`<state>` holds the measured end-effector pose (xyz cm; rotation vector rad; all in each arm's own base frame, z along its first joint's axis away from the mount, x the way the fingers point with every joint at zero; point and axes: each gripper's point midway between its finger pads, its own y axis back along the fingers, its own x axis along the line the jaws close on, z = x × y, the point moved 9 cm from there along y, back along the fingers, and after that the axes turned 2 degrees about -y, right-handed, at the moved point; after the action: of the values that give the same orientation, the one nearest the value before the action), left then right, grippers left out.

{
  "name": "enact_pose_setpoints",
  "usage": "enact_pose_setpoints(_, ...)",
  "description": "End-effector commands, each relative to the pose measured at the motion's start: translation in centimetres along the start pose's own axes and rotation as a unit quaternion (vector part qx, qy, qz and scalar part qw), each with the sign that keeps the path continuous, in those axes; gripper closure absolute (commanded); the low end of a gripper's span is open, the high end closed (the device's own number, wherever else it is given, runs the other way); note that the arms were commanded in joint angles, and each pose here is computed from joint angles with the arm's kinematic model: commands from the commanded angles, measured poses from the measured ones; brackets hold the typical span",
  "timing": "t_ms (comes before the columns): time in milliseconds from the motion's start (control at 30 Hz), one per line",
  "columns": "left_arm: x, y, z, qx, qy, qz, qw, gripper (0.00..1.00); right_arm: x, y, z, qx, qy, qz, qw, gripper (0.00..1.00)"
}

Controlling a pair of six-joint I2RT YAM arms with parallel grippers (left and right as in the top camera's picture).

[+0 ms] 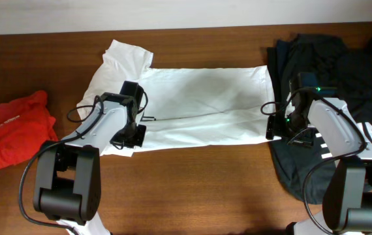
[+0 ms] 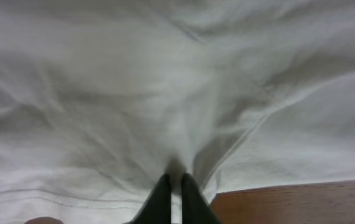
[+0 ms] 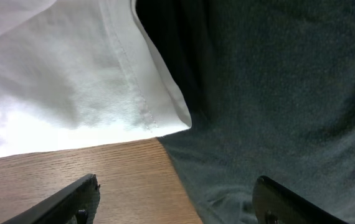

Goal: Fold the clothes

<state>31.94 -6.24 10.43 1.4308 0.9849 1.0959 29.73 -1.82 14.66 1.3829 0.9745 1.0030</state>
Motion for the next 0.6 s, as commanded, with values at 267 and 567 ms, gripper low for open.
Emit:
enact_pose_setpoints(267, 0.0, 0.8, 0.7, -0.013, -0.001, 0.000, 1.000, 0.99, -0.3, 0.8, 0.0, -0.013, -0.005, -0.005, 1.000, 0.18)
enact_pose_setpoints(567, -0.6, 1.7, 0.6, 0.000, -0.005, -0.038, 0.999, 0.75, -0.3, 0.8, 0.0, -0.014, -0.005, -0.005, 1.000, 0.18)
